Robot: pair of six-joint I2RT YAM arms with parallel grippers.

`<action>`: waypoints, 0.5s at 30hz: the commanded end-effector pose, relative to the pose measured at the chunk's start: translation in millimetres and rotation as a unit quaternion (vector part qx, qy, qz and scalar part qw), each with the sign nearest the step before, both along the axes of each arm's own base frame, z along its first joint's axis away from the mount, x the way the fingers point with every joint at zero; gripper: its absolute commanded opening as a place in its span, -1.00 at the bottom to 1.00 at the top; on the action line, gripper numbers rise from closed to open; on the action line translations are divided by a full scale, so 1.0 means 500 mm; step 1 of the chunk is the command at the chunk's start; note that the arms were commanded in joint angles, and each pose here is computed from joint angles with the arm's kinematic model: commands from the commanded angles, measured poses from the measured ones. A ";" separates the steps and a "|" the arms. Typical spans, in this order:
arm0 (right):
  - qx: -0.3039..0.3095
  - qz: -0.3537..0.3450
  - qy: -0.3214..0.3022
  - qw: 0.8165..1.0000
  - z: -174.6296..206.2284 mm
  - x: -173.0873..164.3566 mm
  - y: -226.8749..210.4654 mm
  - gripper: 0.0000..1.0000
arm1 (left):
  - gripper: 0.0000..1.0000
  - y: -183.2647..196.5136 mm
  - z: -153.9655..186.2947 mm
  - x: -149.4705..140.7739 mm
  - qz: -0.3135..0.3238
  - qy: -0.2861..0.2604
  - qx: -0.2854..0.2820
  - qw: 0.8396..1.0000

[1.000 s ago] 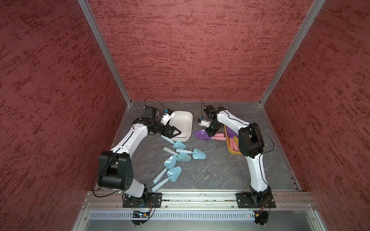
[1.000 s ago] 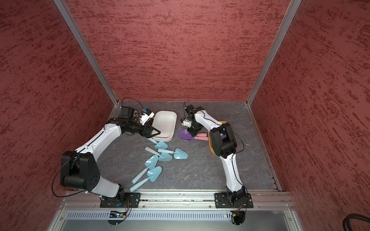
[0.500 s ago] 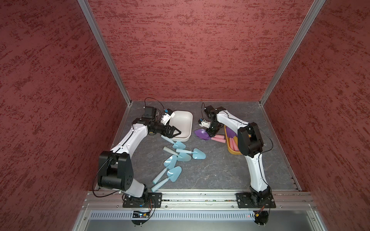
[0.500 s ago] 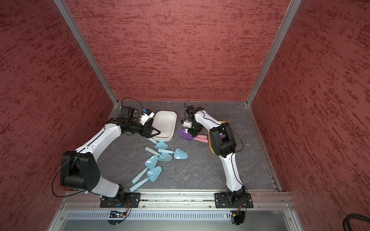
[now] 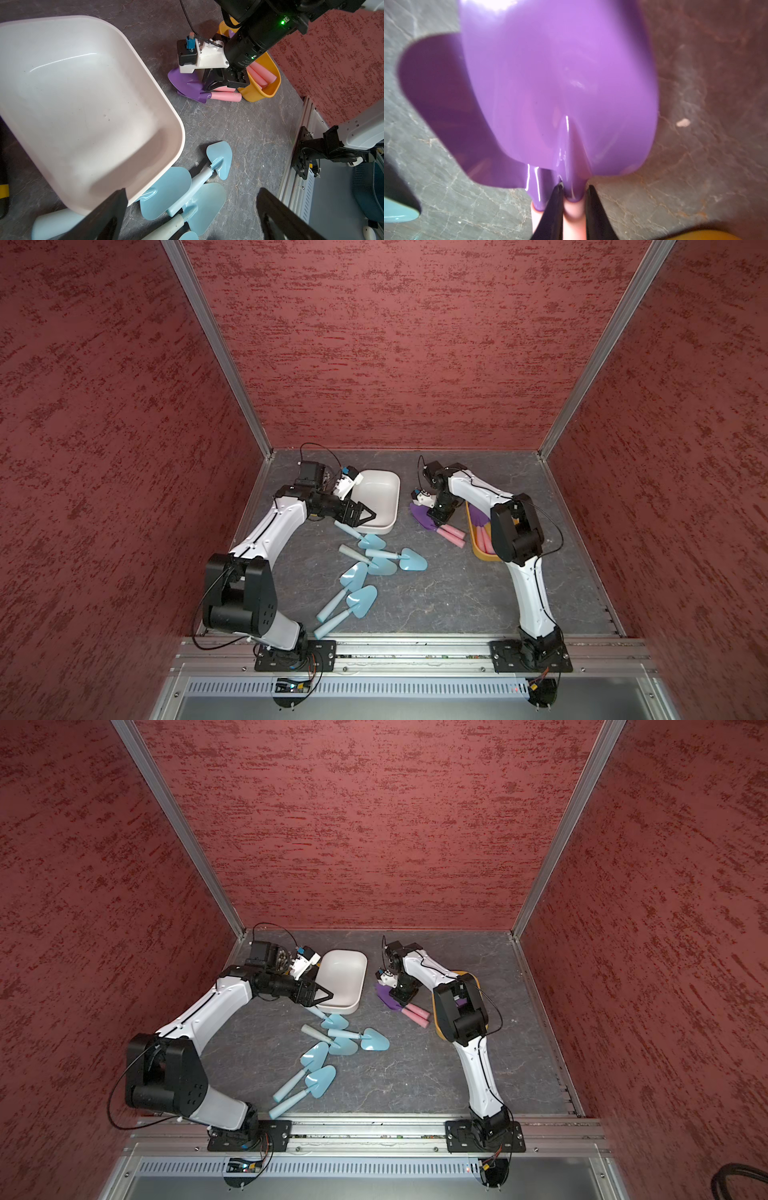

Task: Sort the small shovels by color and place them into the storage box
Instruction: Pick up the shovel from the center of the board.

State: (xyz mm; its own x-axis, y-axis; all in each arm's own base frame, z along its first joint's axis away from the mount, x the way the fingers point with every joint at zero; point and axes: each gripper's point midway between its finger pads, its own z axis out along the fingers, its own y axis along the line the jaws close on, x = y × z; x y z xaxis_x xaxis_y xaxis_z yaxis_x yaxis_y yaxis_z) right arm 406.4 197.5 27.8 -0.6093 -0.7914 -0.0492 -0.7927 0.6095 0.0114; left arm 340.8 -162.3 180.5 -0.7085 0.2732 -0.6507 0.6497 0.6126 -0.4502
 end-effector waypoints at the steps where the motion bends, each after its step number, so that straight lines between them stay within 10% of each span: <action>1: 0.012 -0.003 0.007 1.000 0.002 0.003 0.004 -0.94 | 0.99 0.002 0.000 0.004 -0.001 -0.007 -0.001 1.000; 15: 0.029 -0.013 -0.042 0.999 0.078 0.015 0.002 -1.00 | 0.99 0.002 0.004 0.003 -0.001 -0.011 -0.003 1.000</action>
